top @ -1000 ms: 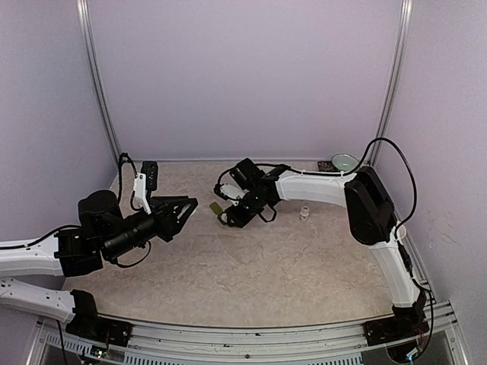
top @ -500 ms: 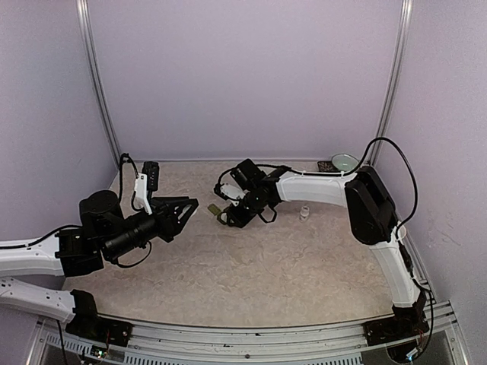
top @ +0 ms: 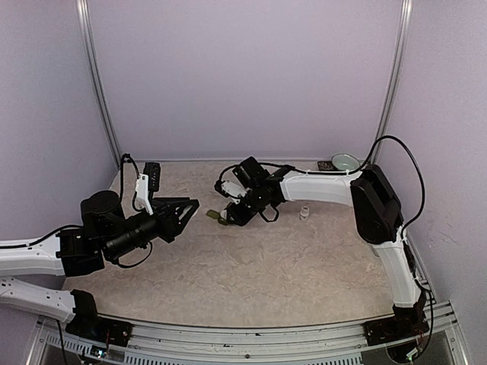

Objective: Sort the pills into containers
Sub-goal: Pour the pill into the compartment of the pill container.

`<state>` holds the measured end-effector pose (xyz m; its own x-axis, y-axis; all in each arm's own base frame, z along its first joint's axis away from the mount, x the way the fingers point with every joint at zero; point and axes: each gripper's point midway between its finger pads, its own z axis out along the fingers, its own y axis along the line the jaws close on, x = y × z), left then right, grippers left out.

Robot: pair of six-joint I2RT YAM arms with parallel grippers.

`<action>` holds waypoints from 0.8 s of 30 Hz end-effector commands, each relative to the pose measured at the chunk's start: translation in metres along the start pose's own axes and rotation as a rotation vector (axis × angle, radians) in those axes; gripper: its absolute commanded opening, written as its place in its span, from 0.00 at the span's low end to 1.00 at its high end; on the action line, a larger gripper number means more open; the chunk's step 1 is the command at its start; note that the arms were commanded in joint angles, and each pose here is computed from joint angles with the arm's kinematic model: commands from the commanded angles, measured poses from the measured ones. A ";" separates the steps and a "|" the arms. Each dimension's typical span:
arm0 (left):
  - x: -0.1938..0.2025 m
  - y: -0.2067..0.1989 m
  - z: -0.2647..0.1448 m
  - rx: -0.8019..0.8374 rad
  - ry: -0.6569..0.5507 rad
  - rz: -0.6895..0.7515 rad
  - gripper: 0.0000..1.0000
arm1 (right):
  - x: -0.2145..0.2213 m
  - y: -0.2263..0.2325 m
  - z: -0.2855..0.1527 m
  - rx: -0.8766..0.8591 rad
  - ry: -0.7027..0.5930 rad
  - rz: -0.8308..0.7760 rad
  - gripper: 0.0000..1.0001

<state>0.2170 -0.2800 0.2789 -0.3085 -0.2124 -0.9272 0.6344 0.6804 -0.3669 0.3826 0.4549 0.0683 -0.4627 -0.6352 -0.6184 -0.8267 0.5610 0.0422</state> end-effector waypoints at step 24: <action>-0.010 -0.001 0.000 0.000 -0.028 -0.007 0.18 | -0.014 0.012 -0.031 -0.032 -0.222 -0.041 0.00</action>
<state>0.2170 -0.2800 0.2789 -0.3087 -0.2127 -0.9271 0.6343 0.6803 -0.3673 0.3715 0.4501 0.0754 -0.4018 -0.5695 -0.7171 -0.8413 0.5388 0.0436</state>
